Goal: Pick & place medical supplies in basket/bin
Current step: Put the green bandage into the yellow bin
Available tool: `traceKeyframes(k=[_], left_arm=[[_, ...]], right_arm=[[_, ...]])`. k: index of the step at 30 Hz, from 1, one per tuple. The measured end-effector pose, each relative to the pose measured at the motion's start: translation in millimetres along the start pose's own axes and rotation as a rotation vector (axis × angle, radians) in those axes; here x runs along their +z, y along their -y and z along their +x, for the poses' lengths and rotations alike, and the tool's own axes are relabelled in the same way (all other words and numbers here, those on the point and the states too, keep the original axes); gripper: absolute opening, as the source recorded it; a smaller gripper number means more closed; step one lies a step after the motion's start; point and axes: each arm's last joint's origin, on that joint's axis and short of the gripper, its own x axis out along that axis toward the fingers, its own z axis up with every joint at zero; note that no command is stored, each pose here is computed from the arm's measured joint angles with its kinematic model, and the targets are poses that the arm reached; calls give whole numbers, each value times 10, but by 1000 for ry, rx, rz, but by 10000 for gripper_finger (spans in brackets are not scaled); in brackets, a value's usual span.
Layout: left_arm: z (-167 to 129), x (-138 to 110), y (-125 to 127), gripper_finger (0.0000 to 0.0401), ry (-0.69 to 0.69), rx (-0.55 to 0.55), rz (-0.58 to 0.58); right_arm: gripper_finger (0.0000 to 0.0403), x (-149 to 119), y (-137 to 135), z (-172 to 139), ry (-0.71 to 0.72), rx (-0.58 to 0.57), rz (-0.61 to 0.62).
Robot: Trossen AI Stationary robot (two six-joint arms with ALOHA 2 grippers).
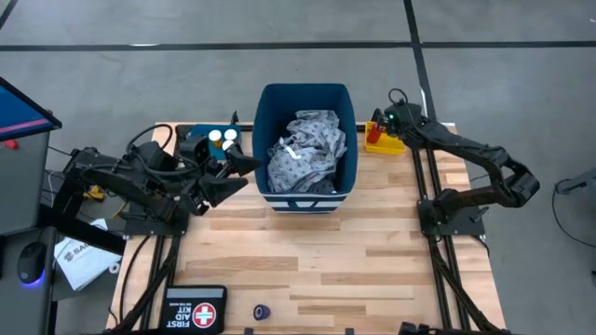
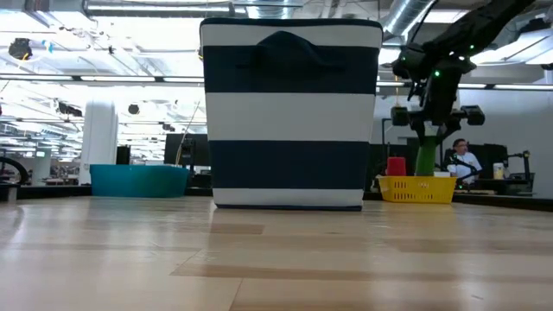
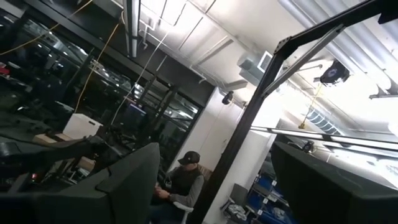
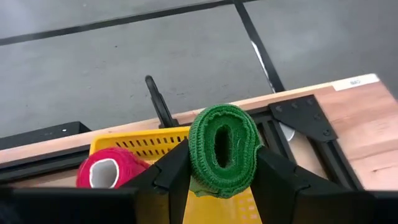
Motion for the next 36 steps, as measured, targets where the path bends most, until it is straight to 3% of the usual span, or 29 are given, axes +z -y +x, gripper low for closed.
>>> traceKeyframes(k=[9,16,36], left_arm=[[0,1,-3,301,5,10,0],[-1,12,-5,301,22,25,-20],[-2,16,-10,301,34,46,-23]], right_arm=[[141,-58,-47,102,5,59,-19],[141,-144,-112,288,-67,27,-95],[141,-172,-166,392,-83,46,-89]])
